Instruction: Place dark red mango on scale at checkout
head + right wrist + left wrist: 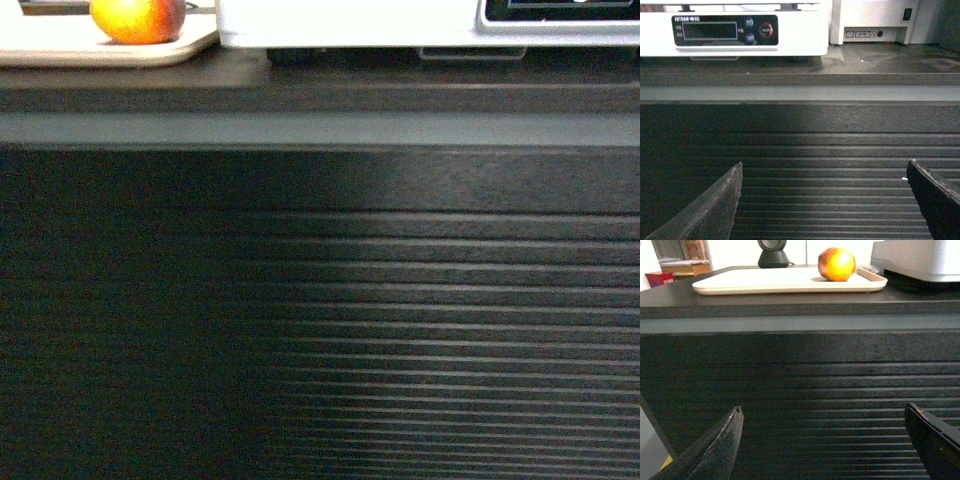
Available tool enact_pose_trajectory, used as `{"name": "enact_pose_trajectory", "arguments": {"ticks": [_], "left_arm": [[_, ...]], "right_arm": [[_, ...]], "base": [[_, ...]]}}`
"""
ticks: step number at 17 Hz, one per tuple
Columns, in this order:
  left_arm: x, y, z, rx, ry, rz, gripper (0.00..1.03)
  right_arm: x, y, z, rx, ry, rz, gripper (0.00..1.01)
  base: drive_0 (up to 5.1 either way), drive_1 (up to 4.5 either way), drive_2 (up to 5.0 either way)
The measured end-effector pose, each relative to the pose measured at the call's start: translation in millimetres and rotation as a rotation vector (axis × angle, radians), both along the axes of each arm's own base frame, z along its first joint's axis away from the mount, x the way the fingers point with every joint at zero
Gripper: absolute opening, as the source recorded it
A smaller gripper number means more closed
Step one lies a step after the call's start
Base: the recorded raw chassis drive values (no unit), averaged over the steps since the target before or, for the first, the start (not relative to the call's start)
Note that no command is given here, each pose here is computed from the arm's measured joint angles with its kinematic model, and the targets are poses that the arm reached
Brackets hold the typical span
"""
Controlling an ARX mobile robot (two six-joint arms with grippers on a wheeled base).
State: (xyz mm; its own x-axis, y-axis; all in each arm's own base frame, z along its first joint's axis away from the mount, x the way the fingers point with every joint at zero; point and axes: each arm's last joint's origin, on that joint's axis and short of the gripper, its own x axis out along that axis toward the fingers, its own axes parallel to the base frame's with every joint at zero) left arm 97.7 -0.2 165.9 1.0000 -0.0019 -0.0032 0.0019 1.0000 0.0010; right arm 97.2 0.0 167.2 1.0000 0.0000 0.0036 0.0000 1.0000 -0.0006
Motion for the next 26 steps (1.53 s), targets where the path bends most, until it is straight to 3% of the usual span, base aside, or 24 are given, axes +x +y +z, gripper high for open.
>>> {"name": "enact_pose_trajectory", "arguments": {"ticks": [26], "left_arm": [[0.0, 0.0, 0.0, 0.000, 0.000, 0.000, 0.98]], "right_arm": [[0.0, 0.0, 0.1, 0.000, -0.001, 0.000, 0.98]], "base": [[0.0, 0.00, 0.0]]}}
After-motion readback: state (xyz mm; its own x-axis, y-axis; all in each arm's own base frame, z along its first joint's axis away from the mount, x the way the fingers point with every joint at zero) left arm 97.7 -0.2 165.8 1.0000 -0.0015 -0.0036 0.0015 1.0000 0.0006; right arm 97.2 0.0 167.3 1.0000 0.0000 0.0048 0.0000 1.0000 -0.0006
